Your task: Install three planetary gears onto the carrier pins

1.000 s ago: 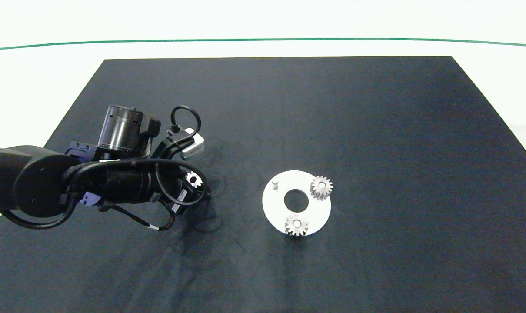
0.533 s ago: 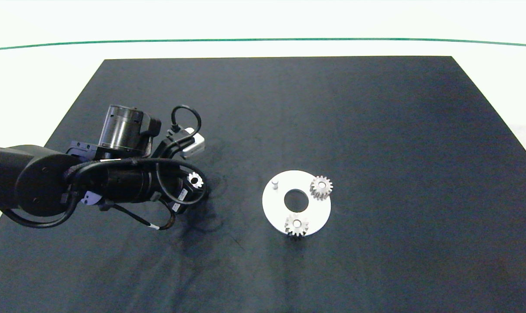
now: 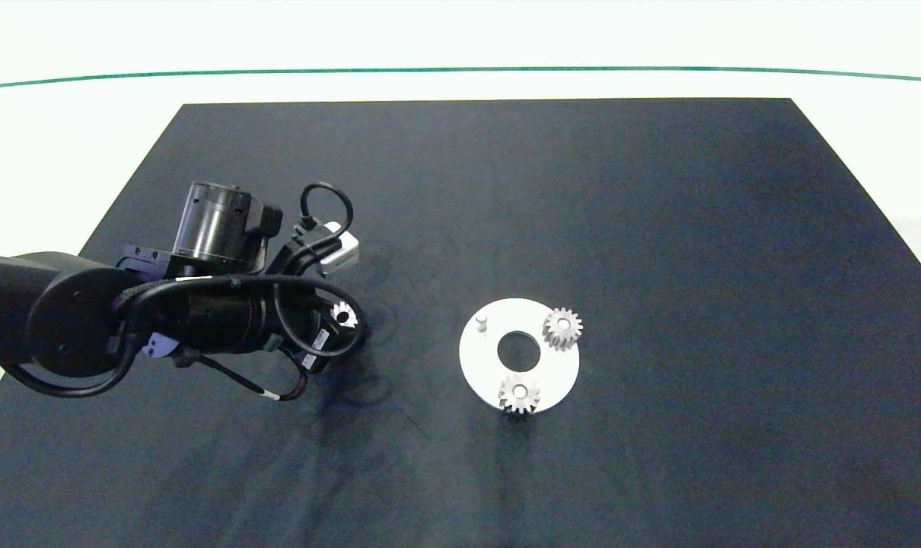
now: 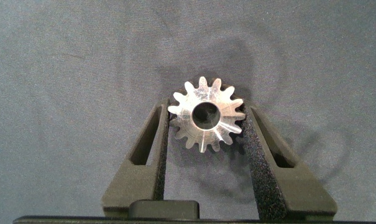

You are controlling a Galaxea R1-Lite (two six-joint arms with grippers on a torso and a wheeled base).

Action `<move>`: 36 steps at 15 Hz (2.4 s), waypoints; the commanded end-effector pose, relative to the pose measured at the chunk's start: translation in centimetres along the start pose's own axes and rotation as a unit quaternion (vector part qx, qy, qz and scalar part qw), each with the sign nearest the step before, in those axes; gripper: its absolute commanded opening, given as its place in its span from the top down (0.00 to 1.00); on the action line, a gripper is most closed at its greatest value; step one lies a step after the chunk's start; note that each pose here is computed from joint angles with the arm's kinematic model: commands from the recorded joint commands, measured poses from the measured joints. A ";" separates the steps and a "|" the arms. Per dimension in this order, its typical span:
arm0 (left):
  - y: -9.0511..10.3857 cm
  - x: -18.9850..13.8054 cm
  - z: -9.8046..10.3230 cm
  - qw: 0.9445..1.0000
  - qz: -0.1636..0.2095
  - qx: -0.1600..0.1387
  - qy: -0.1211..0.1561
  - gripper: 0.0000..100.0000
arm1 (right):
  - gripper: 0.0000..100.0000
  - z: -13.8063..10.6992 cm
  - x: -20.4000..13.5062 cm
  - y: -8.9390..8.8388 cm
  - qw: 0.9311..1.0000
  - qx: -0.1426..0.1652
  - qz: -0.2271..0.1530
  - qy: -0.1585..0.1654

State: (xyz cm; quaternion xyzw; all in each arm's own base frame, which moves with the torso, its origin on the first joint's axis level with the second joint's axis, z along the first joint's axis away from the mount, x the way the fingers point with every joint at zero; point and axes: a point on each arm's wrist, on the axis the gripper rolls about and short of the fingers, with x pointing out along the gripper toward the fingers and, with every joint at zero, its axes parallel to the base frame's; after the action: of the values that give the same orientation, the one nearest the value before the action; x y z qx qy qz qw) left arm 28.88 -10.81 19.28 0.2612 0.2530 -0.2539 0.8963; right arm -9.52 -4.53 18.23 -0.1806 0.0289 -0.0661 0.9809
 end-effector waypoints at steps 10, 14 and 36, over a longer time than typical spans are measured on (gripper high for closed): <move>-0.2 -0.6 -0.4 1.000 -0.004 0.010 0.001 0.90 | 0.00 0.0 0.0 0.0 1.000 -0.013 -0.001 0.002; -3.6 -4.0 2.2 0.996 -0.038 0.043 -0.066 0.90 | 0.00 -0.2 0.1 0.1 1.000 -0.016 0.001 0.007; -10.7 0.5 9.6 0.991 -0.038 0.111 -0.070 0.90 | 0.00 -0.3 -0.2 -0.1 1.000 -0.012 0.000 -0.005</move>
State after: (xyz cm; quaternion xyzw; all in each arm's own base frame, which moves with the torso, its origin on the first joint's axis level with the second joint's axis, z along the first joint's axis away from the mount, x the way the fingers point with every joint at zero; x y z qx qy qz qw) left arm 25.80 -24.45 22.49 0.3288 0.1686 -0.3335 0.8673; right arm -9.75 -4.70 18.06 -0.1911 0.0227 -0.0632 0.9793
